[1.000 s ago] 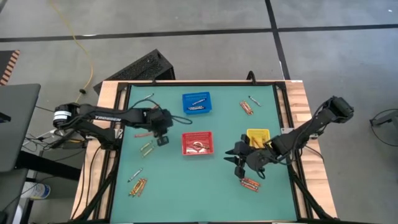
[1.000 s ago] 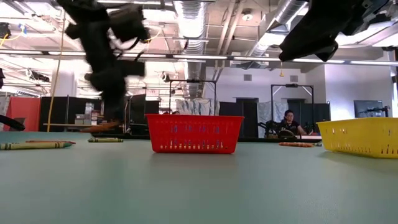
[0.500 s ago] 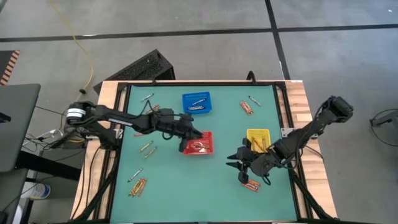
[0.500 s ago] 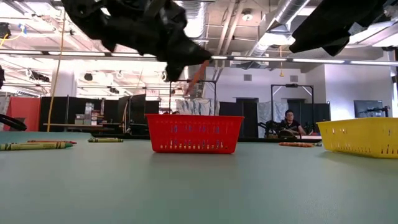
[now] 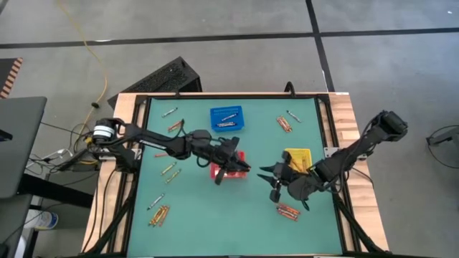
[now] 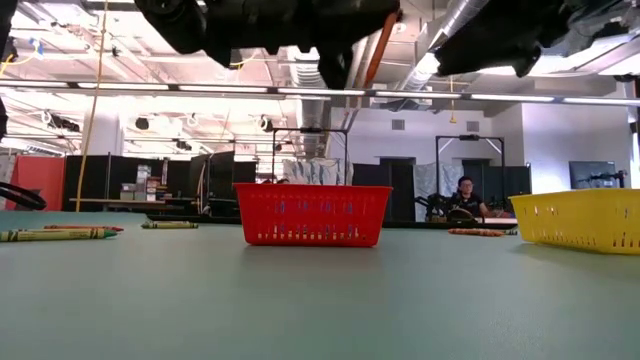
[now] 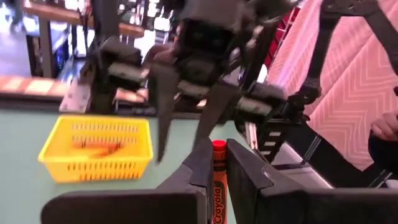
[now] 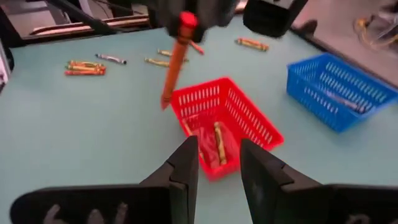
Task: Sort crayons
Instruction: Put the orange crayon into the yellow bin
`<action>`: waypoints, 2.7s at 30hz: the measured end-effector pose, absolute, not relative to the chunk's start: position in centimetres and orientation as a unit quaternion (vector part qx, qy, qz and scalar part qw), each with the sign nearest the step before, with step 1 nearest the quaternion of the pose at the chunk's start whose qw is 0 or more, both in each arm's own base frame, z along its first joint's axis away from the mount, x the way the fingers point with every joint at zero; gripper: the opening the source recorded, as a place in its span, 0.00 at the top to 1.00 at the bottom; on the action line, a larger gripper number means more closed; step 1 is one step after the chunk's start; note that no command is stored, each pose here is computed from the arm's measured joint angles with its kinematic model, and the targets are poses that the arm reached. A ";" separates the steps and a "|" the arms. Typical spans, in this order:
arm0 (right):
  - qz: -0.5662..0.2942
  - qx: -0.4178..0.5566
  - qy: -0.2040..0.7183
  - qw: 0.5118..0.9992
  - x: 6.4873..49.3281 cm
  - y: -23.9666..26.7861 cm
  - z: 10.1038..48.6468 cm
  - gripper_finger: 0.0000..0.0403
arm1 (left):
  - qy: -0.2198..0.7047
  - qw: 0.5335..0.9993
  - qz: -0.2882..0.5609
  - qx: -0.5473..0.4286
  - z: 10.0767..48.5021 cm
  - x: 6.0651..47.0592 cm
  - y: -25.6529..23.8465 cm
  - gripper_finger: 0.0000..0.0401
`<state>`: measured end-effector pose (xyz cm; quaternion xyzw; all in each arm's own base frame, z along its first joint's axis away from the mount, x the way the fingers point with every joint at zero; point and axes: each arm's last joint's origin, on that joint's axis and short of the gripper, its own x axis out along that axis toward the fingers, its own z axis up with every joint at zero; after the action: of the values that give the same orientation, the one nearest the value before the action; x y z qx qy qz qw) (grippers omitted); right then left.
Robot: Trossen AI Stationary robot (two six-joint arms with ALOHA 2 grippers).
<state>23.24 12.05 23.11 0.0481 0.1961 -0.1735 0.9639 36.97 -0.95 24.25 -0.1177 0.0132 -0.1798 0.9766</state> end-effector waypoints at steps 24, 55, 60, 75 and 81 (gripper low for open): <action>-0.065 0.013 0.054 0.996 25.0 9.4 21.5 0.73 | -0.018 0.984 -0.149 -0.094 24.8 37.0 -1.3 0.96; -0.058 -0.018 0.026 0.998 26.9 9.3 19.8 0.73 | 0.004 0.987 -0.137 -0.078 24.3 37.0 -1.2 0.96; -0.058 -0.023 0.014 0.998 26.9 9.4 20.1 0.75 | 0.003 0.988 -0.132 -0.079 24.3 37.0 -1.2 0.96; -0.059 -0.022 0.015 0.998 26.9 9.3 20.1 0.99 | 0.004 0.987 -0.133 -0.086 24.4 37.0 -1.2 0.96; -0.059 -0.017 0.037 0.997 26.9 9.3 19.6 0.99 | 0.024 0.988 -0.129 -0.079 23.9 37.0 -1.0 0.95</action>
<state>26.85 9.33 19.62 -0.0170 0.0367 -0.0592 0.9974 37.02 -1.04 23.94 -0.0787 0.0237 -0.1291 0.9882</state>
